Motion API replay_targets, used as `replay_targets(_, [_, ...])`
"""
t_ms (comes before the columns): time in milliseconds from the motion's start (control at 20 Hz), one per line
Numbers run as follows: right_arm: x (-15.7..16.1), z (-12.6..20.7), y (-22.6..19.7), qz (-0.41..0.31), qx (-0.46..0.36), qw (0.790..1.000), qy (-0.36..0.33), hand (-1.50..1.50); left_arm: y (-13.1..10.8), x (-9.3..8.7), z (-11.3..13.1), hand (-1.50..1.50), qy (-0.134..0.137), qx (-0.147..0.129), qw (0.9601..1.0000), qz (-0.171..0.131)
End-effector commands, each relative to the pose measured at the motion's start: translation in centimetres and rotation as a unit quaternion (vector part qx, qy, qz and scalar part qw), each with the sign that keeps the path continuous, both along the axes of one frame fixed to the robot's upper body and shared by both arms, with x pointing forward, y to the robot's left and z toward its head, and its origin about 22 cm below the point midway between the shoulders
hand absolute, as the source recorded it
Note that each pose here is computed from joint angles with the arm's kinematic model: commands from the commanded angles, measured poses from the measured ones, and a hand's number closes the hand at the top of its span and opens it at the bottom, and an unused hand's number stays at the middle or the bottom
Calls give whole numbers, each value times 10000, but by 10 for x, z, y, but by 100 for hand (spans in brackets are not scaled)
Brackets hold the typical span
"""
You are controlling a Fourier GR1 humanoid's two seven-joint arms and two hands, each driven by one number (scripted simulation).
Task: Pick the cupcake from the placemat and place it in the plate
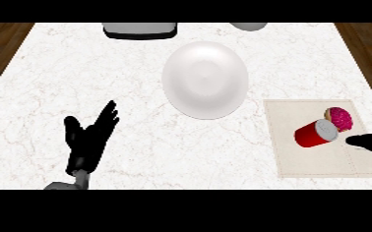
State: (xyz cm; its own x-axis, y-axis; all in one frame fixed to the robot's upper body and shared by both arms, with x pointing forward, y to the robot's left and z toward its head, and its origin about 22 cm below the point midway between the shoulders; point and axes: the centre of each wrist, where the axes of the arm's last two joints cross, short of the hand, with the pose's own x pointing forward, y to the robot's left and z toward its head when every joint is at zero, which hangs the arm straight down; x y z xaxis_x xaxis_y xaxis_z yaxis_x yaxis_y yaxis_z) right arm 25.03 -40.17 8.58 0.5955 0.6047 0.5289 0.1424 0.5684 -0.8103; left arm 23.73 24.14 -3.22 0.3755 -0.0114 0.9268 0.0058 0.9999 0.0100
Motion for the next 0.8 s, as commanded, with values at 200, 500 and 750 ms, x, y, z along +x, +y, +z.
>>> replay_targets(200, [20,-31,25,137,239,9996,84,-150,-2,9,3,0,17,14,10000,-11])
replay_targets(500, [20,-35,23,-28,-258,9986,461,-150,-19,-5,-8,0,64,-14,10000,-6])
replay_targets(750, [23,-31,14,-158,-323,9973,645,-150,-18,5,-1,0,10,10,10000,6])
